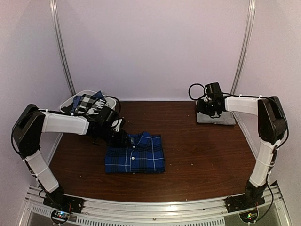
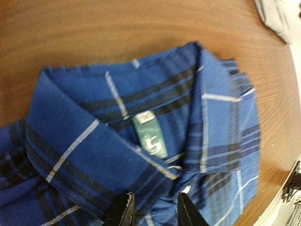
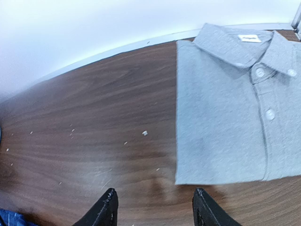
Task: Fold and stack the long sleeve shirts
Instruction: Smooth out the square-folded shirt at the center of the board, then move the square-folded shirt to the center of the board.
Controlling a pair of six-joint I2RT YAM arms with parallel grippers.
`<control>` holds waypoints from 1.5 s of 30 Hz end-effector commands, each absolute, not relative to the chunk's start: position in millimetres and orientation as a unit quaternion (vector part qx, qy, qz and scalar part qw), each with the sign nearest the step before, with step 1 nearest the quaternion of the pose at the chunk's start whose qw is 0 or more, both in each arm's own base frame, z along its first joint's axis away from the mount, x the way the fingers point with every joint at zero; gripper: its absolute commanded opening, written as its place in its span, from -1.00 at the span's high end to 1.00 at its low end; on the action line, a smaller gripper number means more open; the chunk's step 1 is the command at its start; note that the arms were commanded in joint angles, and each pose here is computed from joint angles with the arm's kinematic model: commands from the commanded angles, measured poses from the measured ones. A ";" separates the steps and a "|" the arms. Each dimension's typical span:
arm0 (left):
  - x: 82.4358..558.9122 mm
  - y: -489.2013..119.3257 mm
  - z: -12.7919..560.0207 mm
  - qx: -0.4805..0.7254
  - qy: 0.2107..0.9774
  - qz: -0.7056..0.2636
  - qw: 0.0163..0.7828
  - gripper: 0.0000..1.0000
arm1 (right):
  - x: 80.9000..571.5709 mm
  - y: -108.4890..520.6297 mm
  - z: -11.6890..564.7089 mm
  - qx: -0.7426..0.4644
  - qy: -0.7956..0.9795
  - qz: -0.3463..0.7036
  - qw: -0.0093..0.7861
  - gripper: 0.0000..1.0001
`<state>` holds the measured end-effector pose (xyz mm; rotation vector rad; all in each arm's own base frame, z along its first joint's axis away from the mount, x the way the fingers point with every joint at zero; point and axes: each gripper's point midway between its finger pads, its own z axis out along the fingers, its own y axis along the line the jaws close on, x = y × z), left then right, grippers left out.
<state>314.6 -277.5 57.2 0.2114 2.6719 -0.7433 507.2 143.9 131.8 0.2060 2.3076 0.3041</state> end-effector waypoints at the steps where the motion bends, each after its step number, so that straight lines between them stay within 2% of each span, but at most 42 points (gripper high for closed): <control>1: 331.5 -291.5 116.5 0.099 0.919 -0.297 0.240 0.30 | 541.4 96.3 137.0 0.105 0.903 0.075 0.410 -0.12; 5: 334.5 -290.1 141.7 0.105 0.912 -0.297 0.263 0.11 | 568.8 66.9 115.4 0.130 0.904 0.067 0.402 -0.16; 9: 332.5 -288.9 157.4 0.110 0.906 -0.303 0.275 0.02 | 591.2 44.0 96.8 0.147 0.908 0.061 0.387 -0.22; 13: 331.2 -284.8 165.7 0.107 0.904 -0.300 0.287 -0.04 | 603.2 21.7 73.4 0.150 0.919 0.015 0.364 -0.29; 18: 331.2 -283.1 171.1 0.105 0.902 -0.300 0.292 -0.04 | 594.4 8.6 44.5 0.146 0.933 -0.030 0.329 -0.35; 28: 338.4 -285.3 177.7 0.105 0.901 -0.295 0.299 -0.04 | 540.8 18.1 5.8 0.132 0.955 -0.041 0.264 -0.36; 32: 340.5 -285.8 176.4 0.103 0.902 -0.293 0.298 -0.05 | 503.6 29.9 -4.3 0.128 0.960 -0.032 0.247 -0.35; 45: 337.3 -286.1 167.2 0.097 0.904 -0.299 0.290 -0.05 | 398.6 107.3 1.4 0.093 0.967 0.043 0.232 -0.42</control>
